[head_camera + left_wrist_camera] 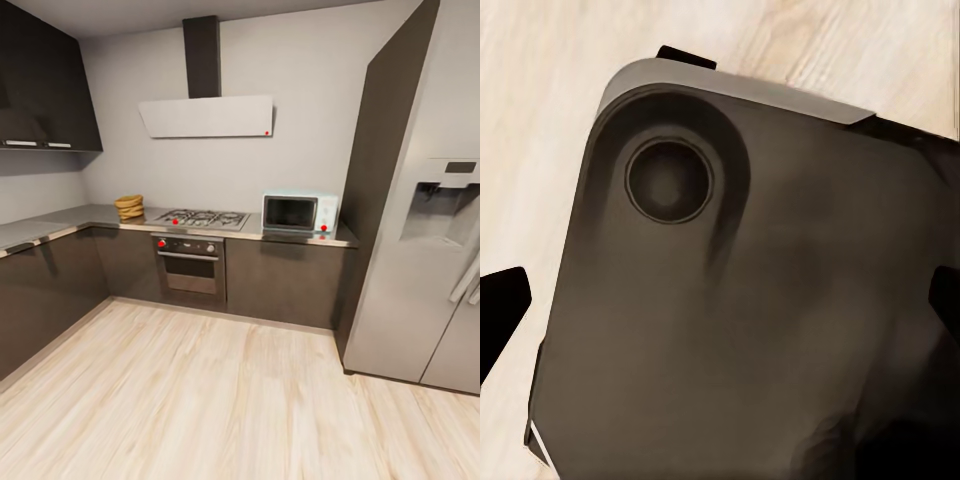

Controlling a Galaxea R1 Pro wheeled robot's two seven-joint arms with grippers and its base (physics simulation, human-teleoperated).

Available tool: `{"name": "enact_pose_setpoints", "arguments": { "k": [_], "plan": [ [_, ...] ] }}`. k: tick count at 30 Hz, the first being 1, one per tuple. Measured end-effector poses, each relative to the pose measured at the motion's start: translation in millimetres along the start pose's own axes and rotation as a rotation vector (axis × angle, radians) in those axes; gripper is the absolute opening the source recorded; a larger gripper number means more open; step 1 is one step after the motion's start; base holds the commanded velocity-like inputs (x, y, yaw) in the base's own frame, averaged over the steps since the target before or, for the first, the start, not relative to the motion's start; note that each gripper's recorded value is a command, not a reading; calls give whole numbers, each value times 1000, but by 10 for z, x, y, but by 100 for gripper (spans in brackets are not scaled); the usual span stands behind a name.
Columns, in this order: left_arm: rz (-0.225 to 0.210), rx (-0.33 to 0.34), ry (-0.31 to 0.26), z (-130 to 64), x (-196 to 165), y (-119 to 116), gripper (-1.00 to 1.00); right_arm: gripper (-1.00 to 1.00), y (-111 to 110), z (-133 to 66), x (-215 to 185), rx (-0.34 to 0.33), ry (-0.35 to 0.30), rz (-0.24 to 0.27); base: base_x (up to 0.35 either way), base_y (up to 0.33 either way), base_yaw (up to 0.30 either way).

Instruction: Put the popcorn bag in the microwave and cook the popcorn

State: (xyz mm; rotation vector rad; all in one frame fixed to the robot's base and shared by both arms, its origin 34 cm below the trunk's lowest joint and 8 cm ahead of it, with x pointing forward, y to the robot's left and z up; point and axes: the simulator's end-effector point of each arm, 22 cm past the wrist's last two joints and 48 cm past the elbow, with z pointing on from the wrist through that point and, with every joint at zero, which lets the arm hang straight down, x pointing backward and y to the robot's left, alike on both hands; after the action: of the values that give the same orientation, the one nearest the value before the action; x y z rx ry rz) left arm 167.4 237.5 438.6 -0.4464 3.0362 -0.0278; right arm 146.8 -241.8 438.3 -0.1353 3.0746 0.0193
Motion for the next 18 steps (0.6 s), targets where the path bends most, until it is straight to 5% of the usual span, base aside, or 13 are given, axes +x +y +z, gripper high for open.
{"name": "enact_pose_setpoints", "arguments": {
  "k": [18],
  "plan": [
    [-2, 0, 0, 0, 0, 0, 100, 100, -6, 0, 0, 1, 0, 3, 323, 0, 0]
  ]
}}
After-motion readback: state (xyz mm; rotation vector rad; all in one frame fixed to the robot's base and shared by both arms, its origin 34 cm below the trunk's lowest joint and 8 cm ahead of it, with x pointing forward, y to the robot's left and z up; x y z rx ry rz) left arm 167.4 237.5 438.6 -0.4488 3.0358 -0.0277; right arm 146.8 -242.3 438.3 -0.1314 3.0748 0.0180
